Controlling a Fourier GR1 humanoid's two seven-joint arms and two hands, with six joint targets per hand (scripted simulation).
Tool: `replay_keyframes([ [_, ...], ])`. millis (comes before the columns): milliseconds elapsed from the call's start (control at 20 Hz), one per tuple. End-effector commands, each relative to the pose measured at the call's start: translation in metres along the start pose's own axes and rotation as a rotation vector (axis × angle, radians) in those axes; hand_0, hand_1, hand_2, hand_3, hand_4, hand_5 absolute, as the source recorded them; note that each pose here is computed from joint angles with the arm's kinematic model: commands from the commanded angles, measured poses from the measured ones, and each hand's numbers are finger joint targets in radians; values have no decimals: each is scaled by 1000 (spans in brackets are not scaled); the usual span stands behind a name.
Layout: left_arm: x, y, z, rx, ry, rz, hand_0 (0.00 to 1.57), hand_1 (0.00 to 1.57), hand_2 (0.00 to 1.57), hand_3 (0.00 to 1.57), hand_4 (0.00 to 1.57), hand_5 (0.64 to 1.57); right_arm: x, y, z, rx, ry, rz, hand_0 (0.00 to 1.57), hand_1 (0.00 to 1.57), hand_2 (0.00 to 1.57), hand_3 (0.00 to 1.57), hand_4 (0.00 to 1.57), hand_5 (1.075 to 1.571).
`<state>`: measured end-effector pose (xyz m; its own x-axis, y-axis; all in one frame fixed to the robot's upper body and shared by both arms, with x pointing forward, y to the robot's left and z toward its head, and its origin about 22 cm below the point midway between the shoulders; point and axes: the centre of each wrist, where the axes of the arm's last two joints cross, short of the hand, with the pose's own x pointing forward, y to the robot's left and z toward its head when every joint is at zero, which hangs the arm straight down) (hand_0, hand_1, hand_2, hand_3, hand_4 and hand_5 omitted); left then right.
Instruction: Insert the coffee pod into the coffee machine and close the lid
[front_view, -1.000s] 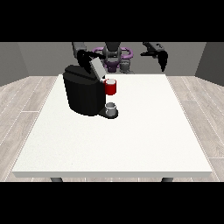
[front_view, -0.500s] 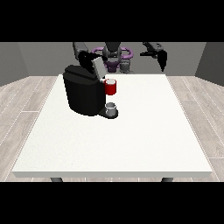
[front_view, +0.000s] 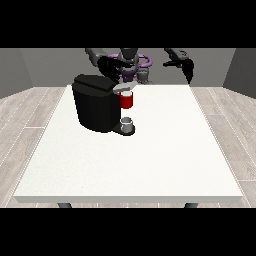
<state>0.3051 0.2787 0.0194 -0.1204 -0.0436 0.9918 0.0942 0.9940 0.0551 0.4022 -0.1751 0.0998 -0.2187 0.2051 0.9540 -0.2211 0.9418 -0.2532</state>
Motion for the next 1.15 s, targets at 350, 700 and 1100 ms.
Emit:
replay_keyframes([
  [350, -17, -18, 11, -31, -12, 20, 0, 0, 0, 0, 121, 1571, 13, 23, -12, 54, -20, 58, 0, 0, 0, 0, 116, 1571],
  [700, -10, -17, 8, -20, -55, 7, 0, 0, 0, 0, 205, 1571, 19, 52, -9, 121, -116, -35, 0, 0, 0, 0, 178, 1571],
  [1100, -43, 9, 46, 55, 69, 41, 0, 0, 0, 0, 192, 1571, -70, 66, 84, 64, -6, -250, 0, 0, 0, 0, 157, 1571],
])
